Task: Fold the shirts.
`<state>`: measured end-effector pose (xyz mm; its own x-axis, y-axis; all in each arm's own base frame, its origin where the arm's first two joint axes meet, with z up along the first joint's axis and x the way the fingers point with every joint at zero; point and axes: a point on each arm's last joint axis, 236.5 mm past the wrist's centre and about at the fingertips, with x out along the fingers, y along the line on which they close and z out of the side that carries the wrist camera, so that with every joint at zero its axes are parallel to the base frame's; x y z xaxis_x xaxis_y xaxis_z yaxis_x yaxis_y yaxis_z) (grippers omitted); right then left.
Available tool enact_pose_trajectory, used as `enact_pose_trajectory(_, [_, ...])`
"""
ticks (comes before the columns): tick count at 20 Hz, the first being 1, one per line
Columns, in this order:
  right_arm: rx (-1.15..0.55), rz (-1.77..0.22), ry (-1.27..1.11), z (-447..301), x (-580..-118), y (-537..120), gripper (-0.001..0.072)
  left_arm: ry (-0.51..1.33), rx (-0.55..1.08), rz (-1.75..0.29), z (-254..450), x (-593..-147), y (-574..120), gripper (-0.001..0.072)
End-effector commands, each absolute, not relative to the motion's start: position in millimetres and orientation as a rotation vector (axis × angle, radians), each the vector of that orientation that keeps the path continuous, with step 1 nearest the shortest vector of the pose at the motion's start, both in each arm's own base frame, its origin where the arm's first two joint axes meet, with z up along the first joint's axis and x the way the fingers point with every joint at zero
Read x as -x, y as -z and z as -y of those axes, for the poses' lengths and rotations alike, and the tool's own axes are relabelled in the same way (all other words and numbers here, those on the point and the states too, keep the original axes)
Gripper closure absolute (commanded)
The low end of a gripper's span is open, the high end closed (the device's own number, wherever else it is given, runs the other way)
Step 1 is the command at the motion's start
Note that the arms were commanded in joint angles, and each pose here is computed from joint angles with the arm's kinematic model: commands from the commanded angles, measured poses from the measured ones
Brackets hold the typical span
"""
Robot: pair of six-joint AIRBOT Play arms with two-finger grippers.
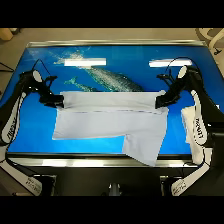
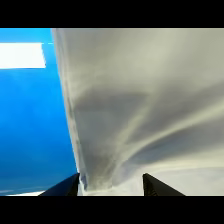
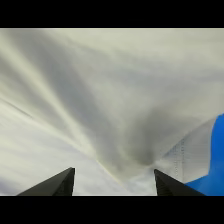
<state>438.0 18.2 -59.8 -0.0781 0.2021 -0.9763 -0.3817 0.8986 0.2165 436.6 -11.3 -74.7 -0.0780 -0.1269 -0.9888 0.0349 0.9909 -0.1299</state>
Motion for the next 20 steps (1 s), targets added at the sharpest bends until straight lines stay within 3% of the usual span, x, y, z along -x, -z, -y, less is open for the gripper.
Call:
enact_pose_trajectory(1, [0.179, -1.597, -0.501, 4.7, -423.4, 40.4, 0.0172, 0.097, 0.109, -1.629, -8.5, -431.6, 53.9, 0.0206])
enact_pose_trajectory(4, [0.101, -1.675, -0.488, 33.2, -389.1, 21.9, 0.0183, 0.110, 0.256, -1.613, -13.7, -413.1, 31.2, 0.0205])
enact_pose_trajectory(11, [0.071, -1.597, -0.489, 13.0, -334.6, 39.1, 0.0186, 0.124, 0.326, -1.709, 9.4, -274.2, 83.5, 0.0205])
enact_pose_trajectory(14, [0.074, -1.602, -0.498, 11.9, -329.3, 37.5, 0.0188, 0.128, 0.333, -1.758, 13.2, -251.3, 99.2, 0.0205])
enact_pose_trajectory(16, [0.074, -1.600, -0.497, 11.9, -329.7, 37.7, 0.0229, 0.130, 0.346, -1.791, 16.6, -242.1, 106.3, 0.0205])
enact_pose_trajectory(20, [0.075, -1.600, -0.497, 12.0, -329.8, 37.7, 0.0228, 0.123, 0.349, -1.746, 17.8, -252.8, 109.4, 0.0206])
